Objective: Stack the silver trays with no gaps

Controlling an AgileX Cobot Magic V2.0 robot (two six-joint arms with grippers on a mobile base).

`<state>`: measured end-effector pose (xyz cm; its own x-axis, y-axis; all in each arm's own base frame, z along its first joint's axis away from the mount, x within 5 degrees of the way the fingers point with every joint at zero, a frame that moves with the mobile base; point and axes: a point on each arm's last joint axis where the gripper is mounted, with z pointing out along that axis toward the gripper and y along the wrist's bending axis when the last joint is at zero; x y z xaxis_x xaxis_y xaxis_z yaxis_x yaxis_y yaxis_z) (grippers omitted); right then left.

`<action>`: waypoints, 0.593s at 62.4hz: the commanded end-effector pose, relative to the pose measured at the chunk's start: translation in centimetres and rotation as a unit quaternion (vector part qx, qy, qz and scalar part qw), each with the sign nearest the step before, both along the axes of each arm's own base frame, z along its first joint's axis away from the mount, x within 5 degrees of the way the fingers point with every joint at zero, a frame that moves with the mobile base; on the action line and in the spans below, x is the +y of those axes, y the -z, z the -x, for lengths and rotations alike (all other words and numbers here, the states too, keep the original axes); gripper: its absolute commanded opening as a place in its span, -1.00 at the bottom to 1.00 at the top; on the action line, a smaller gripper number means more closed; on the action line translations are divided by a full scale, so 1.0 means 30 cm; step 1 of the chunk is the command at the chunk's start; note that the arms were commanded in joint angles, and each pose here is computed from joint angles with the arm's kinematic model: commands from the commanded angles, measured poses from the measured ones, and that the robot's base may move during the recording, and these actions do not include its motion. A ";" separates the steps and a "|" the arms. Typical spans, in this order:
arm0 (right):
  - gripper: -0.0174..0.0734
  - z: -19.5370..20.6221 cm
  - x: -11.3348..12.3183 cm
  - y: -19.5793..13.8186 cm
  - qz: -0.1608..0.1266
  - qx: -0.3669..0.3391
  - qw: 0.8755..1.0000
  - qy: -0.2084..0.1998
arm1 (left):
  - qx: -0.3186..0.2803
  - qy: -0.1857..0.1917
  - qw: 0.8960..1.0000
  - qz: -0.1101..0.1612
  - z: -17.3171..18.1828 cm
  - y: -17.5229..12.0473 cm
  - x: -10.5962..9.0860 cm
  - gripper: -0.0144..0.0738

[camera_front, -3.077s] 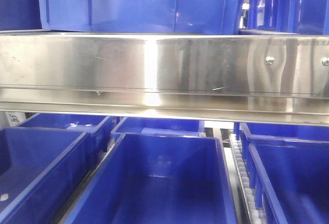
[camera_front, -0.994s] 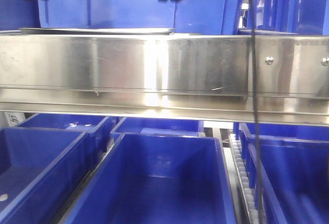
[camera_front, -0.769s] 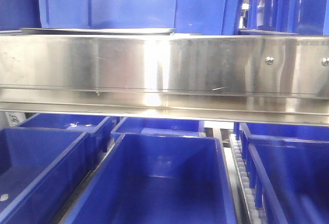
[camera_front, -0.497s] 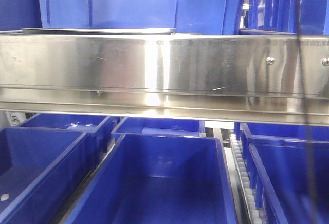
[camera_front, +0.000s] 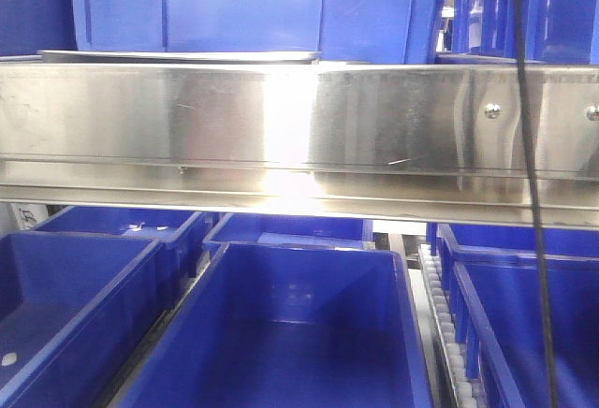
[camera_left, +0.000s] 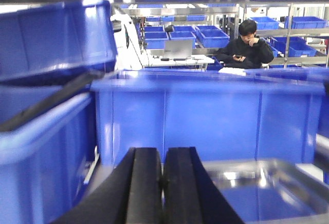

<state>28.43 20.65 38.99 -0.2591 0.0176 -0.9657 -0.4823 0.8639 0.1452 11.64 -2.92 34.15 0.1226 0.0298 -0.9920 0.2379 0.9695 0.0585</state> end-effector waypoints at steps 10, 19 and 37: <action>-0.79 0.012 0.005 -0.039 -0.011 -0.033 0.999 -0.021 | -0.046 -0.001 0.999 -0.006 0.088 0.005 0.021 -0.66; -0.79 0.013 0.006 -0.040 -0.012 -0.034 0.999 -0.022 | -0.004 -0.009 0.999 -0.042 0.090 0.035 0.025 -0.66; -0.79 0.014 0.008 -0.042 -0.015 -0.038 0.999 -0.026 | 0.012 -0.007 0.999 -0.050 0.093 0.170 0.025 -0.66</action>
